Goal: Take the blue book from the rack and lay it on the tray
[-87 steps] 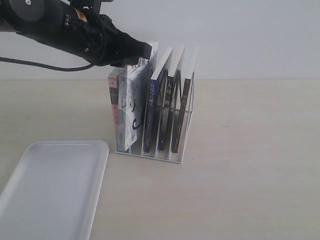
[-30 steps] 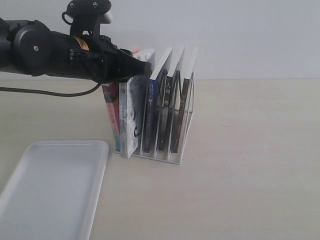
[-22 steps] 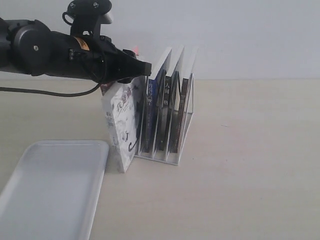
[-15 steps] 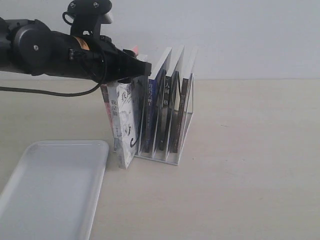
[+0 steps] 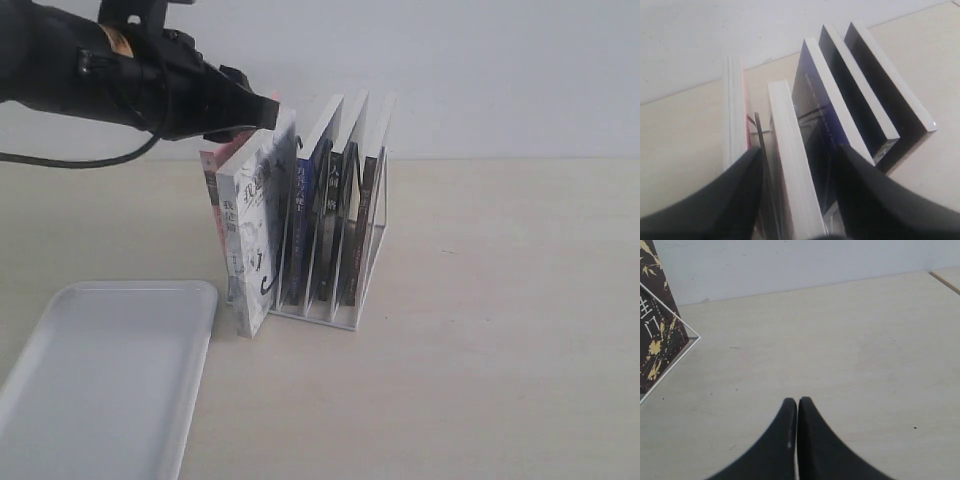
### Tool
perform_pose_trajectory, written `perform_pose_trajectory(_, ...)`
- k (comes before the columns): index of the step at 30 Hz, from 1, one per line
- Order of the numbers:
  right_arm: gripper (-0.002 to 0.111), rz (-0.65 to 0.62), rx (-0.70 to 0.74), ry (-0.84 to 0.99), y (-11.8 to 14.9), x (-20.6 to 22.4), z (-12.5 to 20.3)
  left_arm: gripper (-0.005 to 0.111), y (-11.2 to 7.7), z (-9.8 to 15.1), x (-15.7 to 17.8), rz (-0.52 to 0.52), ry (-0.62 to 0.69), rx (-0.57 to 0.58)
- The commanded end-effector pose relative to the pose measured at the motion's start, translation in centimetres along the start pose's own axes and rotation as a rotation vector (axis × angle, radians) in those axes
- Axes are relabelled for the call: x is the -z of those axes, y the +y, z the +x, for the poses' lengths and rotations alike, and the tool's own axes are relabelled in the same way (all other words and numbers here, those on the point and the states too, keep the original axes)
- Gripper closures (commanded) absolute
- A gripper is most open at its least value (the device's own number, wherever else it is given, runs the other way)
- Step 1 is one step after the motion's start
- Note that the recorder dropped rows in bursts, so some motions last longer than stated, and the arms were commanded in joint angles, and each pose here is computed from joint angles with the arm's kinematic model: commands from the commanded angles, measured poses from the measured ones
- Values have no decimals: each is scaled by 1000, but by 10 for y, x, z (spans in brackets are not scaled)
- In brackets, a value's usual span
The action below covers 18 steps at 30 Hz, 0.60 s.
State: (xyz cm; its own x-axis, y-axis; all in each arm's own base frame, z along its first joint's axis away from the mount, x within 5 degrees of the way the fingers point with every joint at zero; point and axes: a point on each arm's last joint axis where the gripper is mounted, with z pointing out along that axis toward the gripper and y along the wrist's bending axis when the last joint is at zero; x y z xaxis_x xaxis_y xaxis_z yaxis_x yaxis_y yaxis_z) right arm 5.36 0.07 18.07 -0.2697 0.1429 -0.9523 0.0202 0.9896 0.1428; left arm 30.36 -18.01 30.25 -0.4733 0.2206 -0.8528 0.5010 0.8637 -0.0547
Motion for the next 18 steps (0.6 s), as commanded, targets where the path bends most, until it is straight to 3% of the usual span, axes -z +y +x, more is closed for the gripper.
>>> perform_pose_trajectory(1,108,1,7,-11,0,0,-1,62,-3,-10,26,9,-16,-35)
perform_pose_trajectory(12,108,1,7,-11,0,0,-1,63,-6,-7,40,25,52,-82)
perform_pose_trajectory(18,108,1,7,-11,0,0,-1,63,-34,-11,41,99,35,-153)
